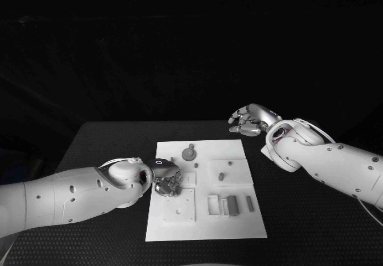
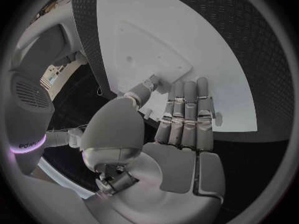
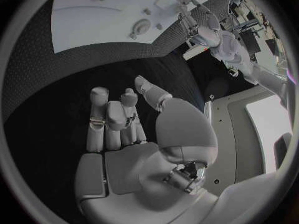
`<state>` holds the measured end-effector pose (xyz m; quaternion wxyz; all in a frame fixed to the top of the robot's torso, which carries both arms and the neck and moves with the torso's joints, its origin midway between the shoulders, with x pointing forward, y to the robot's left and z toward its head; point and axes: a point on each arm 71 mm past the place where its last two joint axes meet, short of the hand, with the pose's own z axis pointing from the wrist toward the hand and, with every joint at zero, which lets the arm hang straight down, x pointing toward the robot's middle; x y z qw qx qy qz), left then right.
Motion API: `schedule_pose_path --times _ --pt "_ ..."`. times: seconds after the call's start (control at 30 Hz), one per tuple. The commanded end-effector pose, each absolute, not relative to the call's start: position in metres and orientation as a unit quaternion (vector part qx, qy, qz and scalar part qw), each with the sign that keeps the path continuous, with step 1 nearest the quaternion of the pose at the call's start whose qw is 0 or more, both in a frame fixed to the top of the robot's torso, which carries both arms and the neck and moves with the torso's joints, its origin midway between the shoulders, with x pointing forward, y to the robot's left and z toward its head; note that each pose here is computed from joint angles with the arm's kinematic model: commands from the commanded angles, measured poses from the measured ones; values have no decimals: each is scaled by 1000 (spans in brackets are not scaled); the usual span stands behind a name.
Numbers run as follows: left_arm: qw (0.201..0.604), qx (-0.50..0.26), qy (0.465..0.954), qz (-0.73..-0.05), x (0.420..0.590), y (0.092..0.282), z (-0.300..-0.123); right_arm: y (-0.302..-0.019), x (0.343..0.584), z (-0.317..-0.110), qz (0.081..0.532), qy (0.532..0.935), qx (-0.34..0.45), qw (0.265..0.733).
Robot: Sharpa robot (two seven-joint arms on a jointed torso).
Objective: Assemble the parts on the task board
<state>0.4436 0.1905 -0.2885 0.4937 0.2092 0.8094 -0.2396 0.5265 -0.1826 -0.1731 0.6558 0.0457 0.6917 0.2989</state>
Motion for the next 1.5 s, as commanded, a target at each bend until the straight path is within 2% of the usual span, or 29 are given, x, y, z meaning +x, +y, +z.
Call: schedule_pose_path --times 0.03,0.43,0.63,0.8,1.07,1.3,1.5 --pt "508 188 796 -270 443 188 -284 -182 526 -173 303 691 43 655" --pt "531 159 778 -297 444 189 -275 -182 524 -173 317 691 60 648" --pt "556 145 762 -299 453 188 -259 -181 523 -175 341 696 105 623" --pt "570 138 753 -299 461 187 -247 -179 520 -180 369 706 164 582" --pt "590 119 742 -296 470 185 -232 -167 504 -203 413 731 295 457" --pt "604 113 733 -291 477 185 -220 -150 491 -229 413 753 360 365" --pt "610 113 729 -290 480 184 -214 -135 484 -241 405 766 366 340"
